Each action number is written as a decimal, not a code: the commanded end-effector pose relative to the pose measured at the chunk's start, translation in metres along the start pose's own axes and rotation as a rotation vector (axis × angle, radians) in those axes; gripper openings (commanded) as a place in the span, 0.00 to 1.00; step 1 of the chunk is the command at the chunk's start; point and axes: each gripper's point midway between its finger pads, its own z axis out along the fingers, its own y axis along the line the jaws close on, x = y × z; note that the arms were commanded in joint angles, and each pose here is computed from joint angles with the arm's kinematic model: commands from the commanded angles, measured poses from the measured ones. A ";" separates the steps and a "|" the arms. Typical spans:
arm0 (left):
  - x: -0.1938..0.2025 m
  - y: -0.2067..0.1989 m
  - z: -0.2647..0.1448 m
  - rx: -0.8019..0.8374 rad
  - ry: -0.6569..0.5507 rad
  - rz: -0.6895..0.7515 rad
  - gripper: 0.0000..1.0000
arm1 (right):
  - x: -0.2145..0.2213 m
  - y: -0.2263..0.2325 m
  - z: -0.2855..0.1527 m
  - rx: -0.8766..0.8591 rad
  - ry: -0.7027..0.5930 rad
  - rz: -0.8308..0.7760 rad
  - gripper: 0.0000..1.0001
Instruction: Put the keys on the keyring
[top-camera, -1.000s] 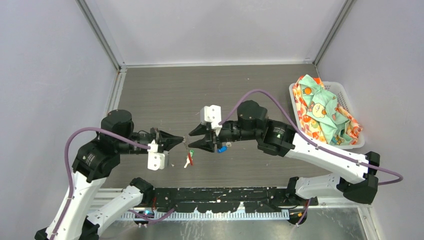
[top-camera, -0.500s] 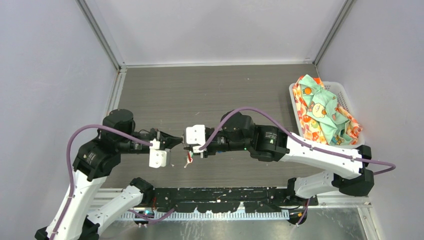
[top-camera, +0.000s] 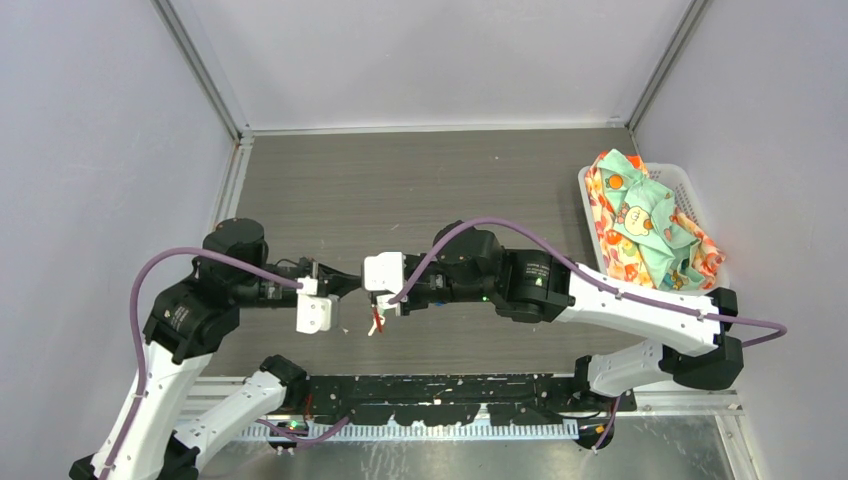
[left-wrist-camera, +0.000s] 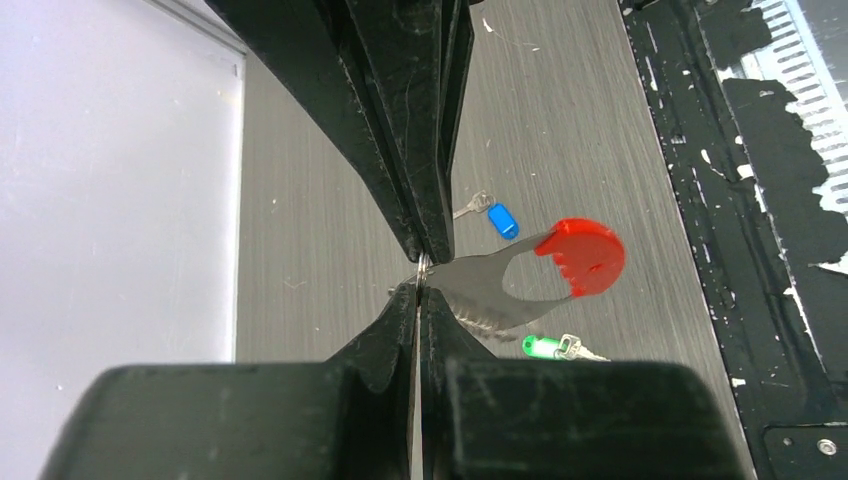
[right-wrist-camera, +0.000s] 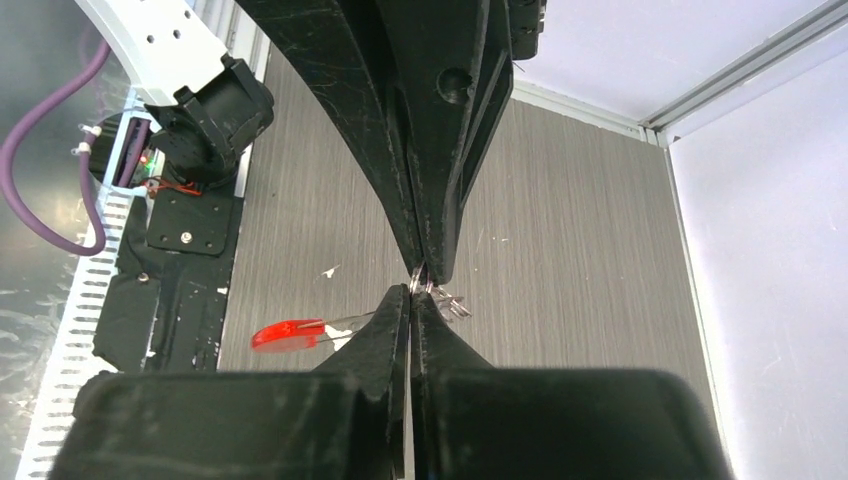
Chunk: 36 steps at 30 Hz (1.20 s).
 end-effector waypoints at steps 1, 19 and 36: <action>-0.023 0.003 -0.006 -0.004 -0.067 0.013 0.01 | -0.020 -0.015 -0.005 0.057 -0.044 -0.011 0.01; -0.041 -0.003 -0.011 -0.054 -0.138 -0.279 0.39 | -0.053 -0.003 -0.050 0.129 -0.441 0.067 0.01; -0.068 -0.005 -0.009 0.012 -0.266 -0.402 0.27 | -0.063 0.007 -0.060 0.095 -0.547 0.087 0.01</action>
